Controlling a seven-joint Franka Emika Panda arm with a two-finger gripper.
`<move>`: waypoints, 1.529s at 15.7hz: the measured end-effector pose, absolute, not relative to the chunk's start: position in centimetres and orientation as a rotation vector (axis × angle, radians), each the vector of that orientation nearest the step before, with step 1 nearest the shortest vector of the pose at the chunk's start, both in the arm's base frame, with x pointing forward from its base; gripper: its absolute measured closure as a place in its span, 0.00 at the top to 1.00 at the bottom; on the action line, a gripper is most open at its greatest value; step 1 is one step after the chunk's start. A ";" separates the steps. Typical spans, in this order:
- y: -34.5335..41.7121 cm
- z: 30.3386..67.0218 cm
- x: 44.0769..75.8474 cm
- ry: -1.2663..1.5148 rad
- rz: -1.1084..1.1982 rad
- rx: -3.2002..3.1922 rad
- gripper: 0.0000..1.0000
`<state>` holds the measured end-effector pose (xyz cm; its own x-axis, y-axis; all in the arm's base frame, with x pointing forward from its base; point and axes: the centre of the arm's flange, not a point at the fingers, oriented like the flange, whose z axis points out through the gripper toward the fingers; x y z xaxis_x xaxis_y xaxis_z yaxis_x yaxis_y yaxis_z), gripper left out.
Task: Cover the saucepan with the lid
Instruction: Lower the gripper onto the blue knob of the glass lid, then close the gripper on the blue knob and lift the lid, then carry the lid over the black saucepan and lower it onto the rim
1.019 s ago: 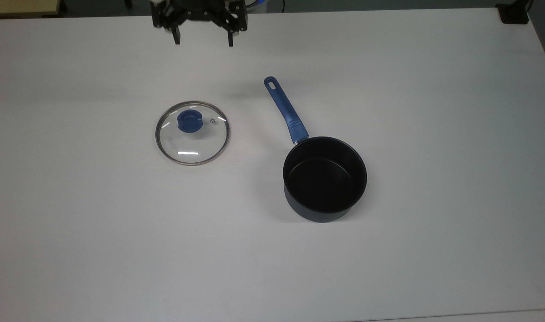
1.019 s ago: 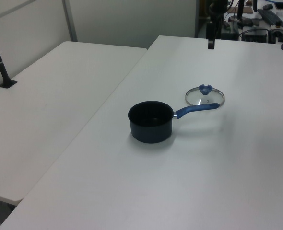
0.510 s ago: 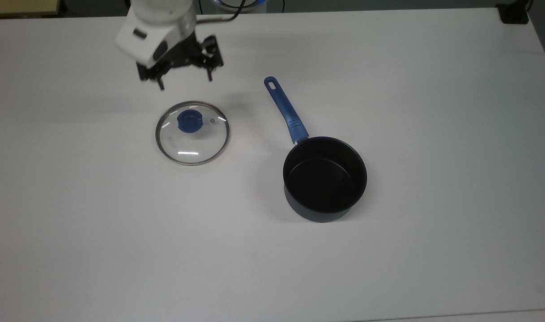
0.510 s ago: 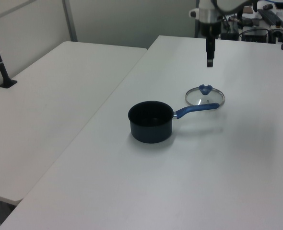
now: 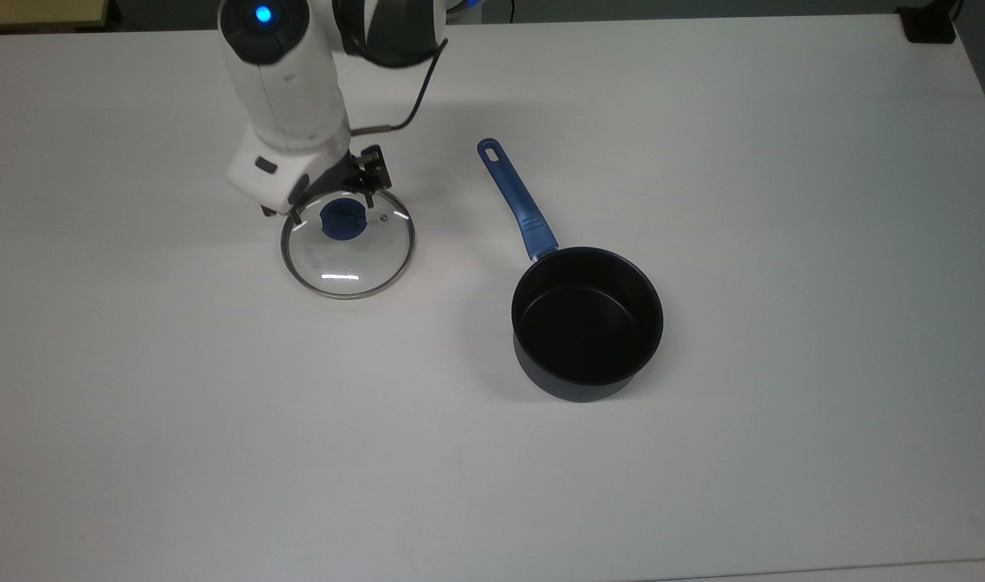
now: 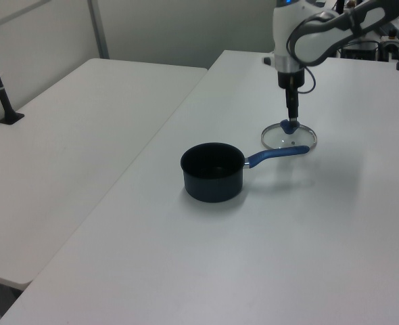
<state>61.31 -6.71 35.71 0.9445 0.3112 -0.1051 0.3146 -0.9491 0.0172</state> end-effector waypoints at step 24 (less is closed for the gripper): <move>-6.2 40.9 63.2 0.328 -0.108 3.076 0.61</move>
